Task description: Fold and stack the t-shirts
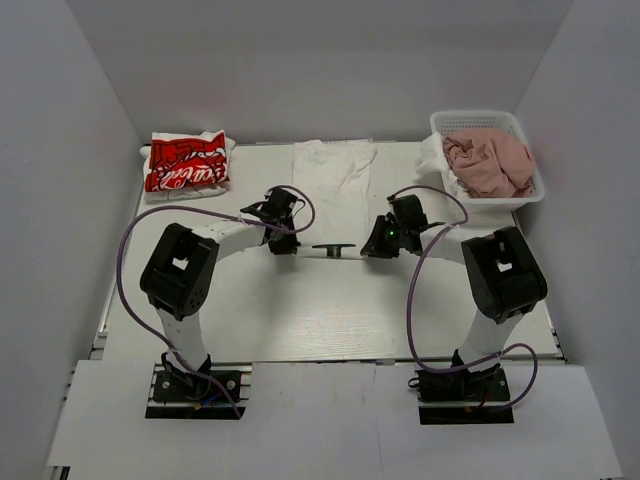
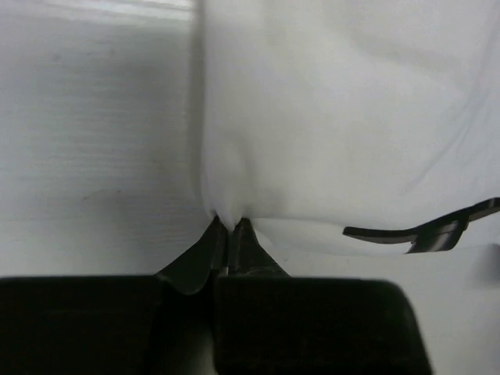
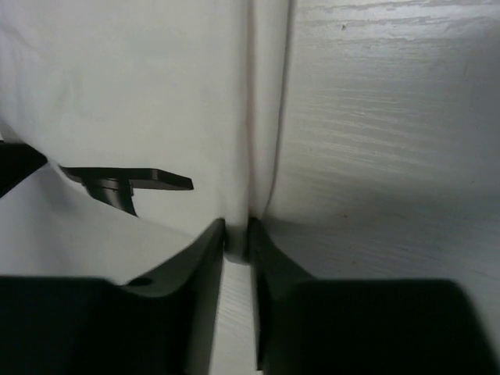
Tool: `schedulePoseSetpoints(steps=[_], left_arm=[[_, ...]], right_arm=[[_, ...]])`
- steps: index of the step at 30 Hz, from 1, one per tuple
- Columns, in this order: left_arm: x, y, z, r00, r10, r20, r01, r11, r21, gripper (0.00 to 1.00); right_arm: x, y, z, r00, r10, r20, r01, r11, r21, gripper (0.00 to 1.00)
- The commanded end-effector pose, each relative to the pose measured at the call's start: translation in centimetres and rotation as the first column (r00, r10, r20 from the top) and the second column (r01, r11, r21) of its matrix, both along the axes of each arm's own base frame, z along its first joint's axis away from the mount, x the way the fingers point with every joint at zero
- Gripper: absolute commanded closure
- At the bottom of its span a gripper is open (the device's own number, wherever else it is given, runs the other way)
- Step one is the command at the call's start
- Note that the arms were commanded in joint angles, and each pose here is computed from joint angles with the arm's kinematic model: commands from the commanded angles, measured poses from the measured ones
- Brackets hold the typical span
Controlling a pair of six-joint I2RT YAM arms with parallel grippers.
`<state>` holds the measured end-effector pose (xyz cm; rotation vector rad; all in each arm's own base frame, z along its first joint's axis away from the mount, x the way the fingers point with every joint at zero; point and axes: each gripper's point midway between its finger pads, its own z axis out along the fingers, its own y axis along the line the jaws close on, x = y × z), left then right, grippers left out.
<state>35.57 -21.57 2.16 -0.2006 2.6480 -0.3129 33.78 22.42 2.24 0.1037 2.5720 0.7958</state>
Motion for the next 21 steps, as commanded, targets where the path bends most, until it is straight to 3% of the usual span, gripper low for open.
schedulePoseSetpoints(steps=[1, 3, 8, 11, 12, 13, 14, 15, 16, 18, 21], left_arm=[[-0.1, -0.8, -1.1, 0.999, -0.041, -0.029, 0.041, 0.999, -0.011, 1.00], [-0.5, -0.7, -1.7, 0.997, -0.045, -0.063, 0.045, 0.999, -0.003, 1.00], [-2.3, -0.4, 0.1, 0.999, -0.039, -0.036, 0.039, 0.999, -0.009, 1.00], [-5.5, -0.1, 1.7, 0.997, -0.052, -0.051, 0.049, 0.996, -0.072, 1.00], [-6.9, 0.5, 1.4, 0.996, -0.039, -0.079, 0.033, 0.997, -0.076, 1.00], [-8.1, 0.3, 1.8, 0.994, -0.062, -0.095, 0.054, 0.994, -0.092, 1.00], [-8.7, -0.1, 3.7, 0.996, -0.070, -0.064, 0.061, 0.990, -0.128, 1.00], [-9.4, 0.1, 4.0, 0.996, -0.067, -0.066, 0.057, 0.988, -0.141, 1.00], [-10.6, -0.9, 5.1, 0.992, -0.113, -0.054, 0.102, 0.978, -0.181, 1.00], [-11.9, -1.4, 6.6, 0.988, -0.152, -0.005, 0.146, 0.961, -0.235, 1.00], [-13.2, -2.1, 11.2, 0.981, -0.167, 0.102, 0.192, 0.927, -0.322, 1.00]], right_arm=[[0.7, 0.2, 0.1, 1.000, -0.005, 0.007, 0.005, 1.000, 0.003, 0.83], [0.6, 0.2, 0.4, 1.000, -0.007, 0.008, 0.007, 1.000, 0.002, 1.00], [-0.3, -0.4, 2.0, 0.999, 0.000, 0.047, 0.001, 1.000, -0.013, 1.00], [-3.8, -2.0, 2.3, 1.000, 0.013, 0.015, -0.012, 0.997, -0.074, 1.00], [-4.3, -1.9, 4.6, 0.997, 0.021, 0.073, -0.017, 0.998, -0.053, 1.00], [-6.4, -2.4, 3.7, 0.999, 0.030, 0.027, -0.028, 0.997, -0.072, 1.00], [-7.8, -2.9, 3.2, 1.000, 0.029, 0.005, -0.028, 0.996, -0.080, 1.00], [-8.5, -2.5, 5.6, 0.996, 0.046, 0.073, -0.043, 0.998, -0.044, 1.00], [-10.3, -2.9, 4.9, 0.999, 0.048, 0.022, -0.047, 0.997, -0.056, 1.00], [-12.2, -2.8, 6.0, 0.997, 0.074, 0.036, -0.073, 0.996, -0.047, 1.00], [-13.1, -3.2, 8.6, 0.993, 0.058, 0.104, -0.054, 0.998, -0.039, 1.00]])
